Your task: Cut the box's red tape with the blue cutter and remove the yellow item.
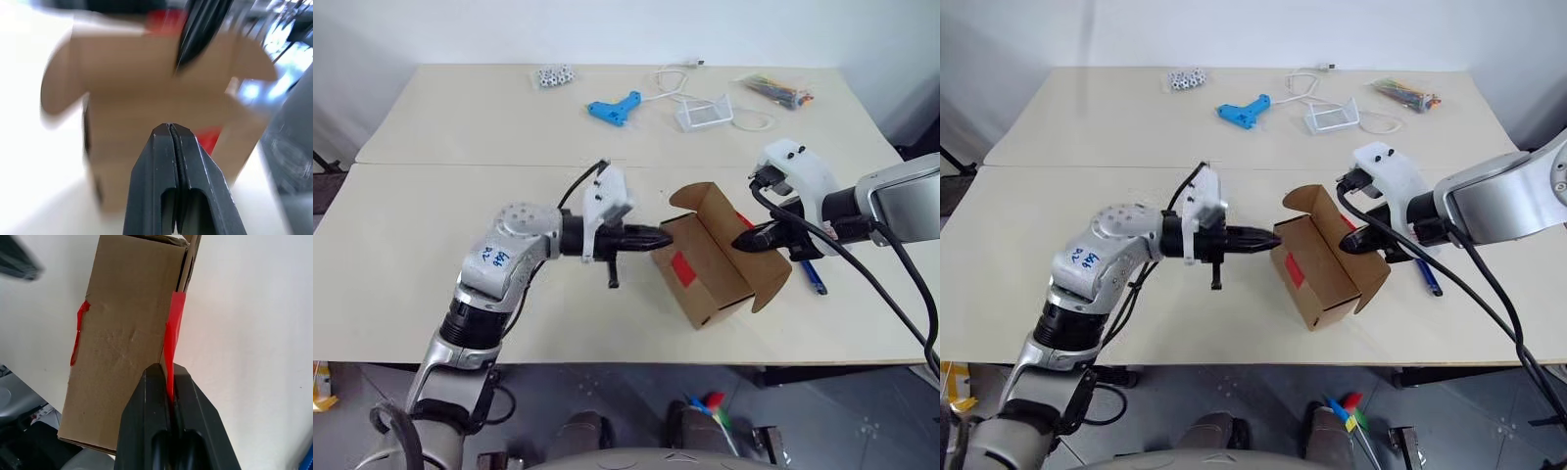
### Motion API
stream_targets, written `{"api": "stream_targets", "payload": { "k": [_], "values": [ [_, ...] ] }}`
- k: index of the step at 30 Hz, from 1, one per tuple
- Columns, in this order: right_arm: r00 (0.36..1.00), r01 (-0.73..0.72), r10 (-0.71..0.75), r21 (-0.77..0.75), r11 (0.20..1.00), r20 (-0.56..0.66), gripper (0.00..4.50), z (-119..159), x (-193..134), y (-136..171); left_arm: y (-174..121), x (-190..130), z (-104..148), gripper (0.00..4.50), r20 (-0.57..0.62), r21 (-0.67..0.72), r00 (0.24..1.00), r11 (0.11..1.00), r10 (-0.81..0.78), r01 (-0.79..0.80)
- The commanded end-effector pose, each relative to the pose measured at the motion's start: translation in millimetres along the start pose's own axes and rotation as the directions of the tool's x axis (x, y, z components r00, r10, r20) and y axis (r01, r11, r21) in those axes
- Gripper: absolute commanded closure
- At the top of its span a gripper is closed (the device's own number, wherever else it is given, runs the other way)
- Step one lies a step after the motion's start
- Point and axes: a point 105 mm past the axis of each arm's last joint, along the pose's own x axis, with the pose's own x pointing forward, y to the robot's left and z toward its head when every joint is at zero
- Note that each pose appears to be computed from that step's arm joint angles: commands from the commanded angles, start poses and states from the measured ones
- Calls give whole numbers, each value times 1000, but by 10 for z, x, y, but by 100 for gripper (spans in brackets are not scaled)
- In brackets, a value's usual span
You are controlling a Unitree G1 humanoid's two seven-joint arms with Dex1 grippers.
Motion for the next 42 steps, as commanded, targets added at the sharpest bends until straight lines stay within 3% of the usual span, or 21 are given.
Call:
{"api": "stream_targets", "payload": {
  "k": [1, 11, 13, 17, 21, 27, 37, 42],
  "values": [
    [1000, -1, 1, -27, 1000, 5, 447, 17, -30, 43, 9, 107, 70, 450, 23, 27, 1000, 1000, 5, -6],
    [1000, -4, 5, -25, 1000, 21, 447, 21, 0, 62, 63, 493, -405, 450, -148, 73, 986, 995, 73, -63],
    [1000, 1, -1, -17, 1000, 27, 447, 14, -1, 50, -69, 525, -520, 450, -180, 42, 984, 999, 12, -5],
    [998, 60, -61, 29, 998, 24, 447, -38, -72, -104, -276, 345, -688, 450, -259, -42, 960, 994, -104, 96],
    [990, 135, -137, 77, 988, 17, 447, -68, -159, -326, -198, 147, -906, 450, -370, -81, 928, 996, -56, 27],
    [984, 178, -176, 77, 981, -23, 447, -111, -213, -482, -125, -4, -1154, 450, -435, -108, 900, 993, -8, -44],
    [982, 178, -171, 95, 979, -76, 447, -294, -175, -613, -218, -333, -1205, 450, -396, -189, 918, 979, -7, -74],
    [990, 132, -125, 97, 987, -67, 447, -314, -92, -567, -70, -441, -1122, 450, -354, -139, 930, 978, 97, -154]
  ]
}}
